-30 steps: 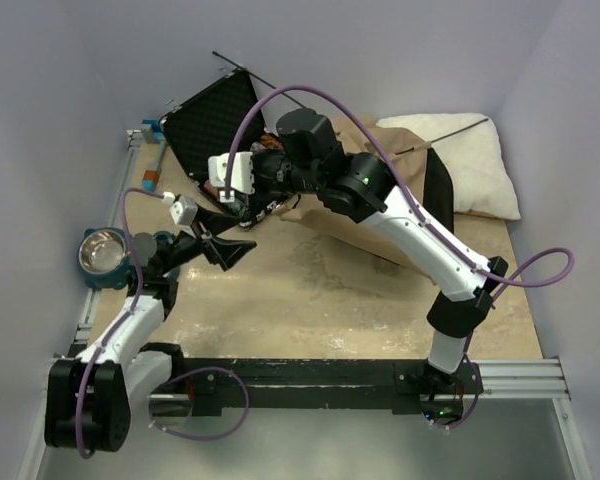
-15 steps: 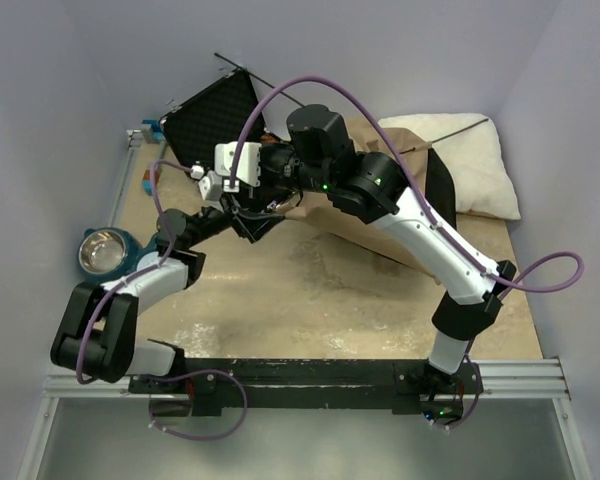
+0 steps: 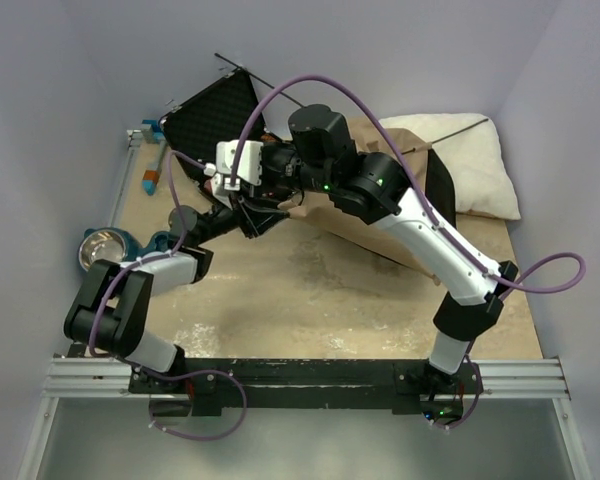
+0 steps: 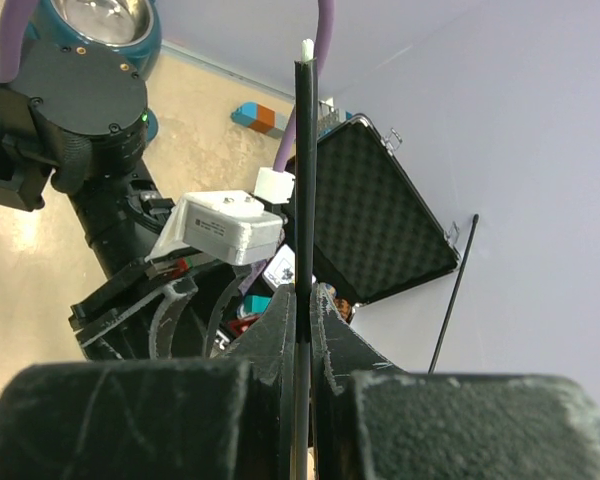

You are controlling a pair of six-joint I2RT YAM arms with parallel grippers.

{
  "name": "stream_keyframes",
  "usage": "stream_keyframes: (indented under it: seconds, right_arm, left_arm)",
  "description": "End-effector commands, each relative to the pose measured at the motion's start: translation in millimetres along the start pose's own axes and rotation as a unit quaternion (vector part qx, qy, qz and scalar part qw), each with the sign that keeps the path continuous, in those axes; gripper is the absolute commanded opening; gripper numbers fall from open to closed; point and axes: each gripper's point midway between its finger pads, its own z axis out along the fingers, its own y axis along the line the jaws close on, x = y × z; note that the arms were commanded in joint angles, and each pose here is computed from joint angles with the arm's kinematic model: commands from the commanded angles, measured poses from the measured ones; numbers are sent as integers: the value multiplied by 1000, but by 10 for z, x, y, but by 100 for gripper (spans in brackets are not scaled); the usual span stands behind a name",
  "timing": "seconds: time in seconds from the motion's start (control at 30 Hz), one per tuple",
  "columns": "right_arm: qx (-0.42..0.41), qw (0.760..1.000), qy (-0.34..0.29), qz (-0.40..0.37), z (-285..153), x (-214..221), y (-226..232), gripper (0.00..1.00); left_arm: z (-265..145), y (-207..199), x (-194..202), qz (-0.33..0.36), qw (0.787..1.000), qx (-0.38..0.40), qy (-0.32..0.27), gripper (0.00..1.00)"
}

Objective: Set up the pet tent

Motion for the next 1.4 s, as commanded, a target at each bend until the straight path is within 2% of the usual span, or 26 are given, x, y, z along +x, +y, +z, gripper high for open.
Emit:
stream_keyframes:
  seconds: [0.0,0.03,0.13,0.27,0.4,0.57,0.87,1.07,1.37]
  right_arm:
    - [64,998,-19,-6,-323,-183,-303,0]
    - [67,998,-12,-10,-334,-142,-308,0]
    - [78,996,23,-25,-364,76,-315,0]
    - [72,992,96,-29,-334,599,-149,0]
    - [69,988,135,-32,-302,941,12,0]
    - [36,985,169,-17,-226,1227,232,0]
    - [-2,981,190,-22,-299,1511,402,0]
    - [-36,978,207,-15,-204,1695,624,0]
    - [-50,978,200,-17,-106,1663,628,0]
  left_arm:
    - [110,-251,-310,58,995,66,-36,29]
    - [96,-270,-321,51,996,69,-34,18]
    - [-48,-287,-457,47,997,50,-32,0]
    - [-424,-269,-668,76,997,11,-26,0]
    - [-612,-381,-797,124,992,-6,0,0]
    - [-812,-432,-839,148,988,-49,18,0]
    - [-1088,-317,-987,156,983,-98,14,0]
    - [-1053,-459,-1131,181,981,-68,11,0]
    - [-1045,-480,-1181,212,975,-63,32,0]
